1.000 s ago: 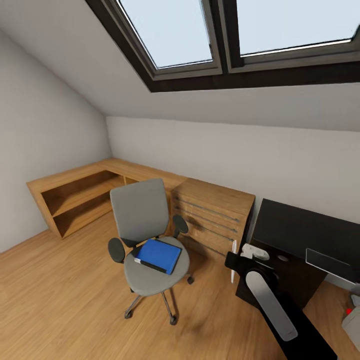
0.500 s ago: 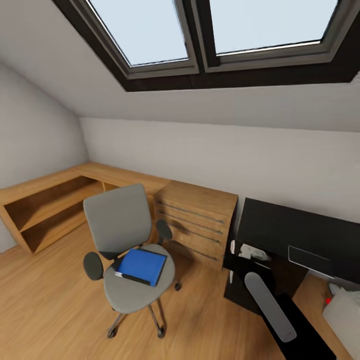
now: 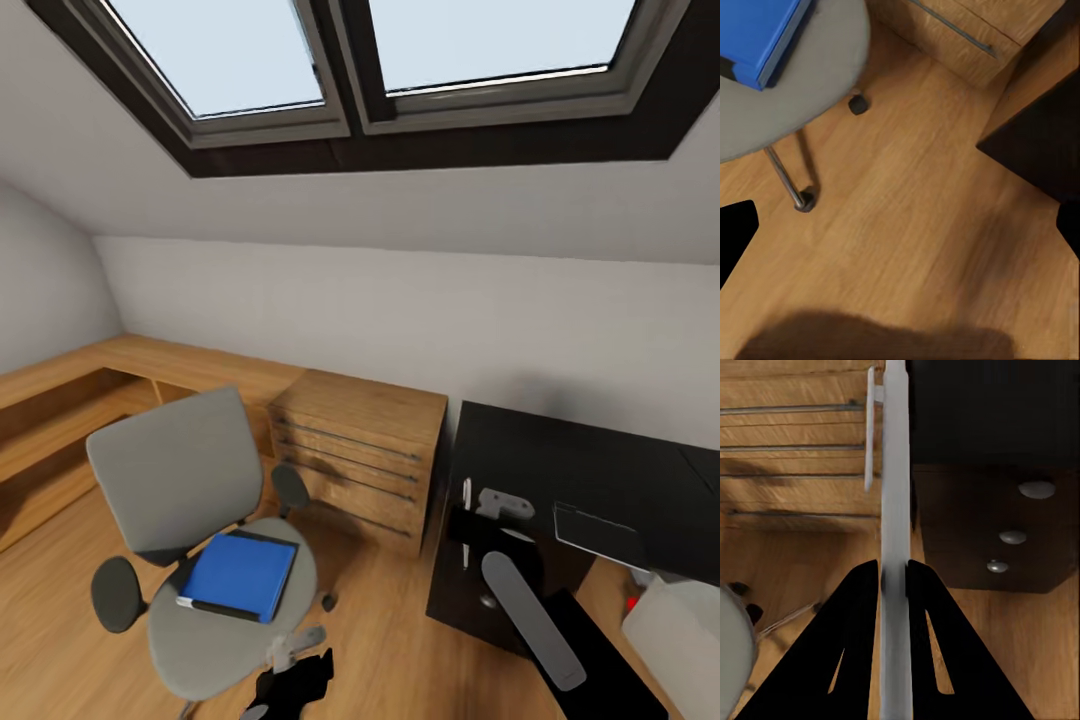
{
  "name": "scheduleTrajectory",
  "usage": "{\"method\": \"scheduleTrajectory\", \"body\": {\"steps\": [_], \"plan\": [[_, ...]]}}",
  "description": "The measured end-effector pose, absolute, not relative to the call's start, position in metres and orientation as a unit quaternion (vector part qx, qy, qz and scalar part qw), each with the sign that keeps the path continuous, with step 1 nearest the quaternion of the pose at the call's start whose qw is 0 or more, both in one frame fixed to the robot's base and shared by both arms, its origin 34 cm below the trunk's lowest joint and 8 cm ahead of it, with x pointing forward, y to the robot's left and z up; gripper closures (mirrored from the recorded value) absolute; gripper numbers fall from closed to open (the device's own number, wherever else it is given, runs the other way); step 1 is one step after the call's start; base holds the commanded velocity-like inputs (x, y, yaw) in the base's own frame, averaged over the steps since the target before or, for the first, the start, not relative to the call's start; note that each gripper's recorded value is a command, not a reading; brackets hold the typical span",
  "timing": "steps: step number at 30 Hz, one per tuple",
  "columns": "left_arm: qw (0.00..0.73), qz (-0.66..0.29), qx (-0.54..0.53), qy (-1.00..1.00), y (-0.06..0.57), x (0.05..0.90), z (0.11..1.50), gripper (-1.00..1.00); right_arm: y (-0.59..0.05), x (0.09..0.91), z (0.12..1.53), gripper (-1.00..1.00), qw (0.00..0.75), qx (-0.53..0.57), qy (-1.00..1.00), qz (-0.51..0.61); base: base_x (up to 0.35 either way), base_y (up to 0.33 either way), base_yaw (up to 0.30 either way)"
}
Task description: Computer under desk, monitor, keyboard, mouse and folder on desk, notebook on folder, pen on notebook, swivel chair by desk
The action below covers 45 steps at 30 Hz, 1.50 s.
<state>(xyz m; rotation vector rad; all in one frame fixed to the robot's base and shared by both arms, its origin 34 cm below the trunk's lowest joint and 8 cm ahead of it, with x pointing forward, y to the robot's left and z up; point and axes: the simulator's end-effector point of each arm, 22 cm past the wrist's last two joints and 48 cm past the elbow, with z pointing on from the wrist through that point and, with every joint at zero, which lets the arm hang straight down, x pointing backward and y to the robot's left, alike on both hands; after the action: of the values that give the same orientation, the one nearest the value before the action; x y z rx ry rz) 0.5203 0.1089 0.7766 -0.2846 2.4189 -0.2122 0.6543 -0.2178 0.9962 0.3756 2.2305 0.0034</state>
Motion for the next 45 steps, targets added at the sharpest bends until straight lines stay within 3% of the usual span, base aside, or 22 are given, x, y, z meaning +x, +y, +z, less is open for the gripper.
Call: {"method": "scheduleTrajectory", "body": {"steps": [7, 20, 32, 45], "plan": [[0.358, -0.112, -0.105, 0.921, 0.081, 0.536, 0.813, -1.00, -0.226, 0.658, 0.994, 1.00, 0.434, 0.141, 0.889, -0.019, 0.322, -0.119, -0.006], [0.335, -0.083, -0.103, 0.933, 0.102, 0.524, 0.788, -1.00, -0.242, 0.663, 0.982, 1.00, 0.433, 0.134, 0.891, -0.036, 0.322, -0.024, 0.000], [0.357, -0.090, -0.104, 0.924, 0.097, 0.533, 0.801, -1.00, -0.278, 0.672, 0.926, 1.00, 0.382, 0.124, 0.915, -0.051, 0.313, -0.092, 0.000], [0.363, -0.087, -0.096, 0.923, 0.097, 0.535, 0.802, -1.00, -0.346, 0.700, 0.889, 1.00, 0.352, 0.160, 0.920, -0.060, 0.054, -0.050, 0.000]]}}
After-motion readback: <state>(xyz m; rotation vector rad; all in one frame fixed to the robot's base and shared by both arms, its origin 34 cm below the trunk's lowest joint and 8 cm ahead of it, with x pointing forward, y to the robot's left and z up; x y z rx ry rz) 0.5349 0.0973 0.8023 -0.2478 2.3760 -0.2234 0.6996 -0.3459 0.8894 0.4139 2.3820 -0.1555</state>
